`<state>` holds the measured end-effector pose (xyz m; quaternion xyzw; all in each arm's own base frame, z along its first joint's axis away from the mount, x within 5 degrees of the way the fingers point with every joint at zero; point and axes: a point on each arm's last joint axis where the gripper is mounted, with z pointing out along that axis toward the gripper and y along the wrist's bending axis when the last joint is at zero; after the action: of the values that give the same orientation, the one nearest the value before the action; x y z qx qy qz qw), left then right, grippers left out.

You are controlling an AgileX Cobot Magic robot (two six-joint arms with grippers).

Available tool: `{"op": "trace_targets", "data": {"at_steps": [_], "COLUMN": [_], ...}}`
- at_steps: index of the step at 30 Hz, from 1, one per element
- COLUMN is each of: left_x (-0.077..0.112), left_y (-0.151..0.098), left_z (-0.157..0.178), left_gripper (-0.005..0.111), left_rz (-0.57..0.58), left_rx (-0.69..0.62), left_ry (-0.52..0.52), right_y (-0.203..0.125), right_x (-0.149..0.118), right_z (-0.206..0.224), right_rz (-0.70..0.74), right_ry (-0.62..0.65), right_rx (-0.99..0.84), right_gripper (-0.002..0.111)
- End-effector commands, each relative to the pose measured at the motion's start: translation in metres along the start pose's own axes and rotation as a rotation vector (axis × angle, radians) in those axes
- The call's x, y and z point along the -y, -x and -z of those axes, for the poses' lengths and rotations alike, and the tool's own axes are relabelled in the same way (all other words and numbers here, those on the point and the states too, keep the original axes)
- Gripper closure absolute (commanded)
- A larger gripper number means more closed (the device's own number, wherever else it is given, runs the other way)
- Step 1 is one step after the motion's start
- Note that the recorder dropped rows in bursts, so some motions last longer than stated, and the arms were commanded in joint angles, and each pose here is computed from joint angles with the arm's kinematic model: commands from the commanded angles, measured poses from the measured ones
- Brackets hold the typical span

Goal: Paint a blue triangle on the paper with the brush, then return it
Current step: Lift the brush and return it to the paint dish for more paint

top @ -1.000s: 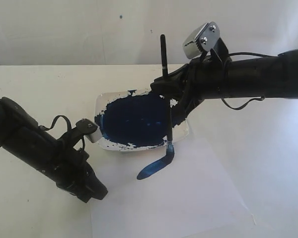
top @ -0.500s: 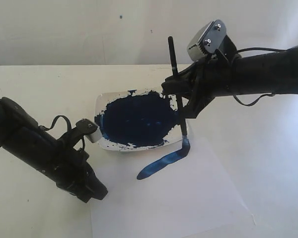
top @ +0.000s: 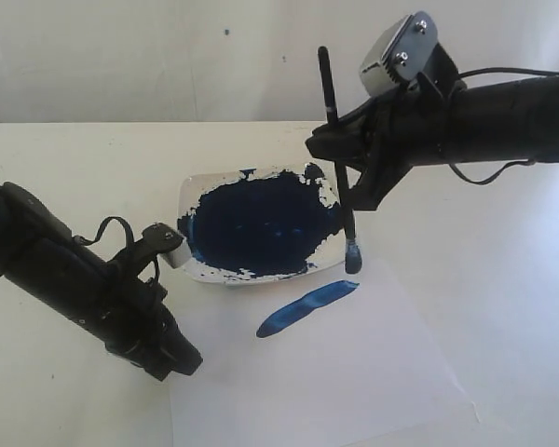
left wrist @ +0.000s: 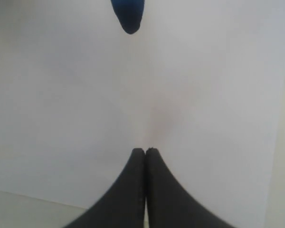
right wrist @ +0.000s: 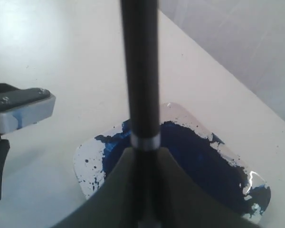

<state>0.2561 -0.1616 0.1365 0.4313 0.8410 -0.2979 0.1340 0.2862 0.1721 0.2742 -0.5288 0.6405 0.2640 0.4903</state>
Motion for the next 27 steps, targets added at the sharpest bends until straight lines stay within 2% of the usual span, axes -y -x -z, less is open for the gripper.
{"op": "trace_targets", "data": {"at_steps": [1,6,11,18,22,27], "left_x": [0.002,0.002,0.002,0.002,0.002,0.002], "left_y": [0.0,0.0,0.0,0.0,0.0,0.0], "left_z": [0.001,0.001,0.001,0.001,0.001,0.001], "left_gripper": [0.107,0.107,0.107,0.107,0.107,0.107], "left_rz": [0.01,0.01,0.01,0.01,0.01,0.01], "left_rx": [0.007,0.007,0.007,0.007,0.007,0.007], "left_ry": [-0.019,-0.019,-0.021,-0.021,-0.021,-0.021], "right_y": [0.023,0.039,0.036,0.032,0.034,0.033], "right_x": [-0.006,-0.016,-0.033,-0.069,-0.075,-0.072], "right_z": [0.021,0.036,0.031,0.005,-0.003,-0.015], "right_rz": [-0.023,-0.24,-0.358,-0.276,-0.269,-0.342], "right_ry": [-0.023,-0.058,-0.175,-0.211,-0.194,-0.157], "right_rx": [0.063,0.106,0.1,0.012,0.001,0.003], "right_gripper": [0.108,0.108,0.108,0.108,0.108,0.108]}}
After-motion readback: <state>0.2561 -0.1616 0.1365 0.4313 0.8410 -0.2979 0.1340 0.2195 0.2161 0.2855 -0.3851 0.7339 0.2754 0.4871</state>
